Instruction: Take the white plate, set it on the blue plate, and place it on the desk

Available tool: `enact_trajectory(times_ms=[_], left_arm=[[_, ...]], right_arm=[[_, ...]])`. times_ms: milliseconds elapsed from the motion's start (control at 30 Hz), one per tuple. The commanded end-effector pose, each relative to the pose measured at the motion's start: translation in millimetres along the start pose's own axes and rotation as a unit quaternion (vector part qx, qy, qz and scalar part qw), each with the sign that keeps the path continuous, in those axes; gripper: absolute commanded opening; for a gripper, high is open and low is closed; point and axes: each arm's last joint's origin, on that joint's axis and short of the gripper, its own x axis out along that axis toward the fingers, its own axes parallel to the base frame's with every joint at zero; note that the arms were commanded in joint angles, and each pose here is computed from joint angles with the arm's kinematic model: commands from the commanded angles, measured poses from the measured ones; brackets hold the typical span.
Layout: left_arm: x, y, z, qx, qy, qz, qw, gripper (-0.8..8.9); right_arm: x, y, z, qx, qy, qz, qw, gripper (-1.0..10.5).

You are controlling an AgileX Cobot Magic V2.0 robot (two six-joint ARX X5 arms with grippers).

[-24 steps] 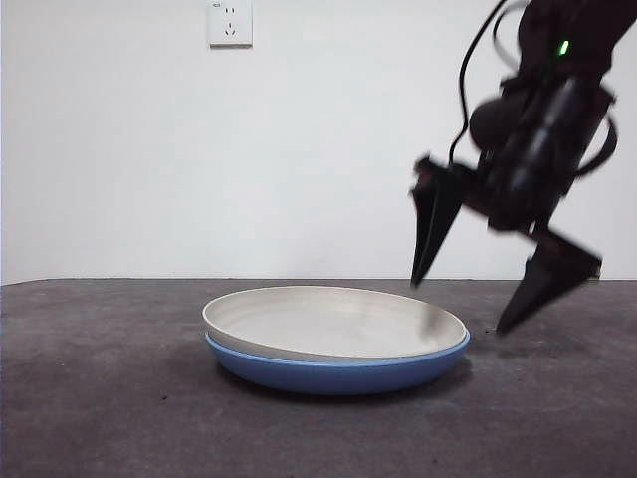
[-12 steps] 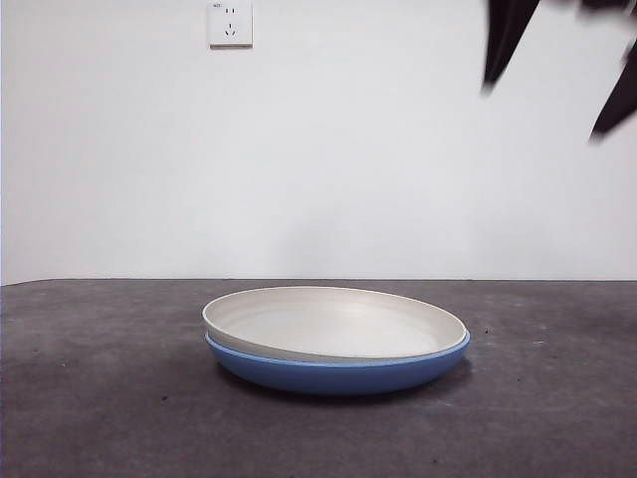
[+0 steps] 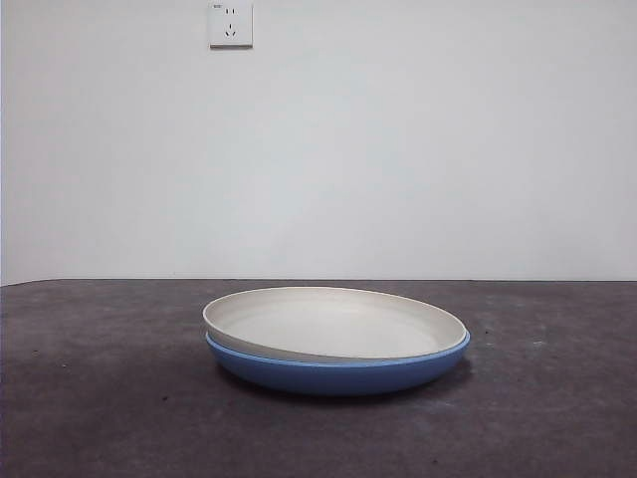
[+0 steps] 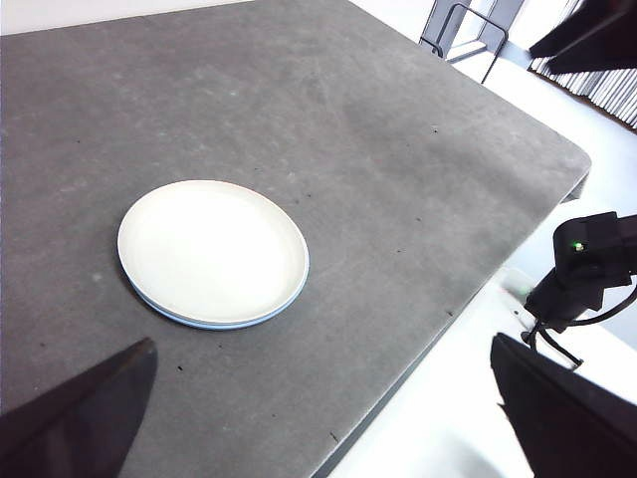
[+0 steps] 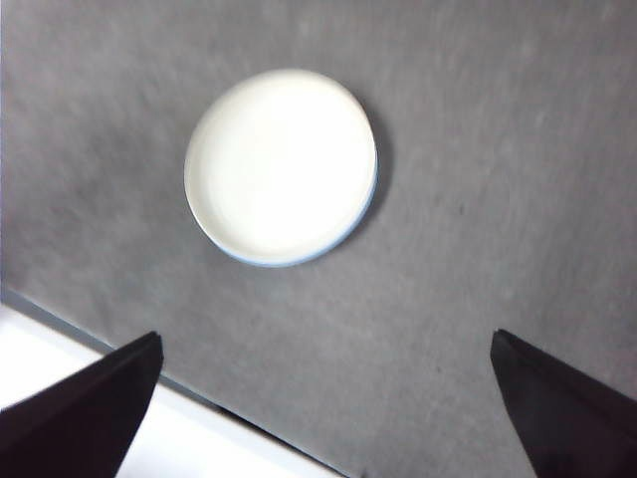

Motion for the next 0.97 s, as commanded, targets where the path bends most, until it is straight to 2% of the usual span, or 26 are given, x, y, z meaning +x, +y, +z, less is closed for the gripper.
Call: enact_trajectory(times_ms=[33,200,233,267,300,367,400,433,967], left_arm=[[-3,-1,3,0.008,-0.012,-0.002,1.0,5.64],[-3,-1,3,0.007,-0.011,-0.002,1.0,5.61],[-3,-1,3,0.008,-0.011,-0.002,1.0,5.55],[-3,-1,3,0.008,-0.011,-0.002,1.0,5.23],[-3,-1,3,0.008,-0.011,-0.002,1.0,4.22],[-3,-1,3,0.007,-0.01,-0.002,1.0,1.32],[-3,-1,3,0.007,-0.011,-0.002,1.0,0.0],[-3,-1,3,0.008,-0.012,-0.002,1.0,0.31],[-1,0,2,0.005,-0.01,0.003,1.0,0.28]], right_arm=[[-16,1,-14,-0.008,0.003,0.0,1.0,5.8],[-31,1,-27,-0.013,-0.027,0.007,1.0,5.4],[-31,1,-28,-0.013,-0.029,0.007,0.999,5.1],[-31,1,-28,-0.013,-0.029,0.007,0.999,4.2],[-31,1,-28,-0.013,-0.029,0.007,0.999,2.7],[-31,1,-28,-0.013,-0.029,0.007,0.999,-0.2],[-31,1,-28,-0.013,-0.03,0.005,0.999,0.2],[-31,1,-27,-0.012,-0.031,0.005,0.999,0.2],[-31,2,-25,-0.016,-0.044,0.008,0.999,0.2]])
